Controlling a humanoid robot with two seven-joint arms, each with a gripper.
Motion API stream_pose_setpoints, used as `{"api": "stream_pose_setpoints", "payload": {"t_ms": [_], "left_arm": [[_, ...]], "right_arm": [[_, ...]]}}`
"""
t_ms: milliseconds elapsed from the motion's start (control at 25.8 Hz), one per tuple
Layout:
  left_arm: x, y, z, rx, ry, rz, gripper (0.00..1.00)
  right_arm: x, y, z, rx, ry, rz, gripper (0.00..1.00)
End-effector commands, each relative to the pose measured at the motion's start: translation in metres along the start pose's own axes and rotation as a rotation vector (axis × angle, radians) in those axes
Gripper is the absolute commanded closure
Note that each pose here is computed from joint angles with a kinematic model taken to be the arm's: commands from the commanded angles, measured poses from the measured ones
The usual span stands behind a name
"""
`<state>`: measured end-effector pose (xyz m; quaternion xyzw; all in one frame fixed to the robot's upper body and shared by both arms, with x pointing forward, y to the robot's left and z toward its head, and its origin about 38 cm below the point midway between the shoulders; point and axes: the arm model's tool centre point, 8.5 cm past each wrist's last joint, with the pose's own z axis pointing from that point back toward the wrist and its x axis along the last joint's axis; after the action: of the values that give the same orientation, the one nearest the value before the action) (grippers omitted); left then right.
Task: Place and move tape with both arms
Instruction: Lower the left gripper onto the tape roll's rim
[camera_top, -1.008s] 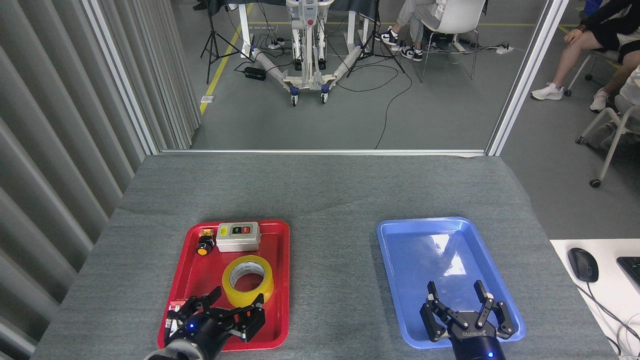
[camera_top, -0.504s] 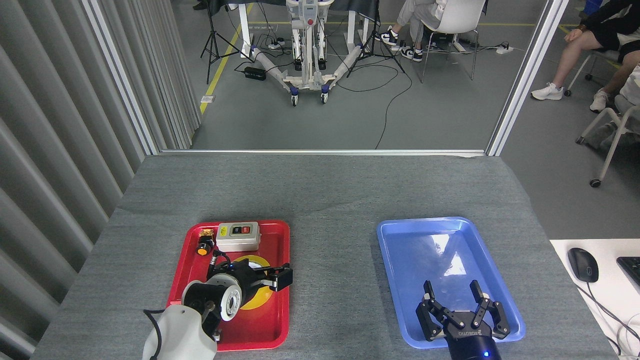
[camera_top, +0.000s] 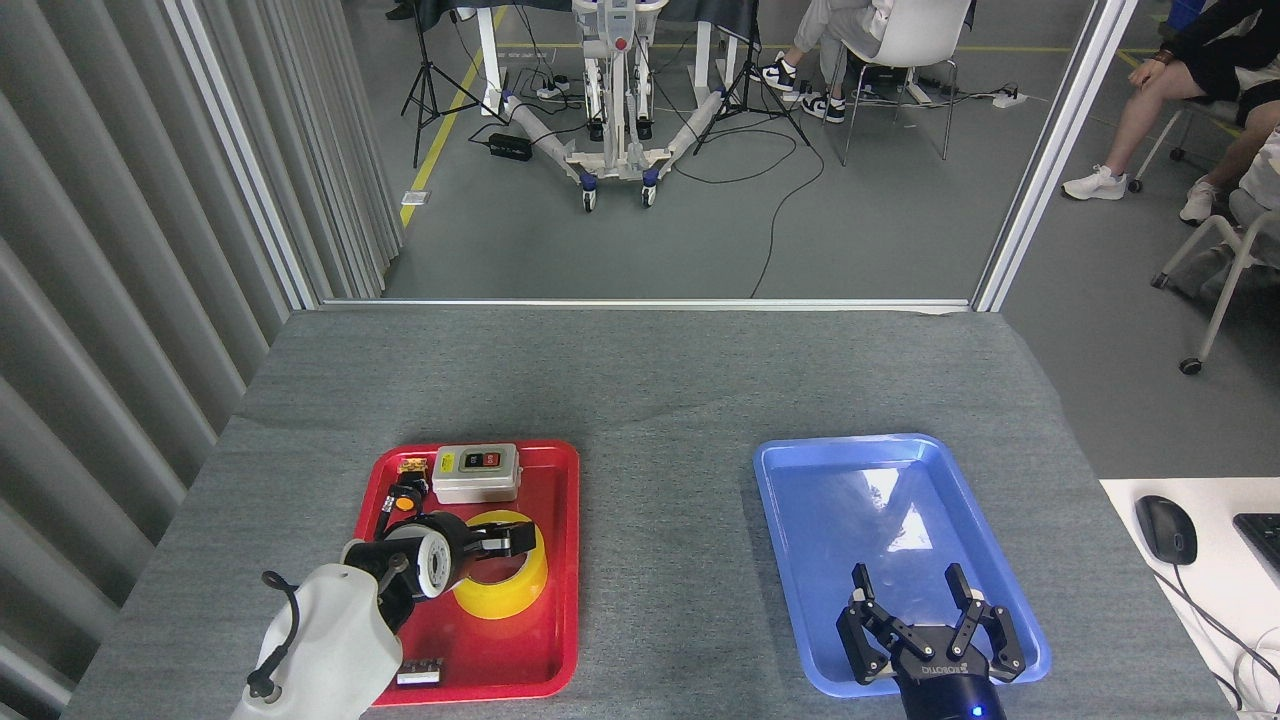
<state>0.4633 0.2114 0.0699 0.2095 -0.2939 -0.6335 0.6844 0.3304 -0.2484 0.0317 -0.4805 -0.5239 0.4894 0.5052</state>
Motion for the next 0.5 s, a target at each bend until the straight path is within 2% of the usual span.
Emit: {"api": "stream_pose_setpoints", "payload": {"t_ms": [0, 233, 465], "left_arm": [[-0.017, 0.004, 0.002, -0.012, 0.006, 0.021, 0.0], [-0.004, 0.017, 0.001, -0.024, -0.016, -0.032, 0.0], [-0.015, 0.031, -0.01, -0.098, -0.007, 0.01, 0.0]], "right_arm": [[-0.003, -0.001, 0.0, -0.004, 0.003, 0.006, 0.0], [0.001, 0.001, 0.001, -0.001, 0.001, -0.004, 0.0], [0.001, 0.001, 0.001, 0.0, 0.0, -0.002, 0.0]]}}
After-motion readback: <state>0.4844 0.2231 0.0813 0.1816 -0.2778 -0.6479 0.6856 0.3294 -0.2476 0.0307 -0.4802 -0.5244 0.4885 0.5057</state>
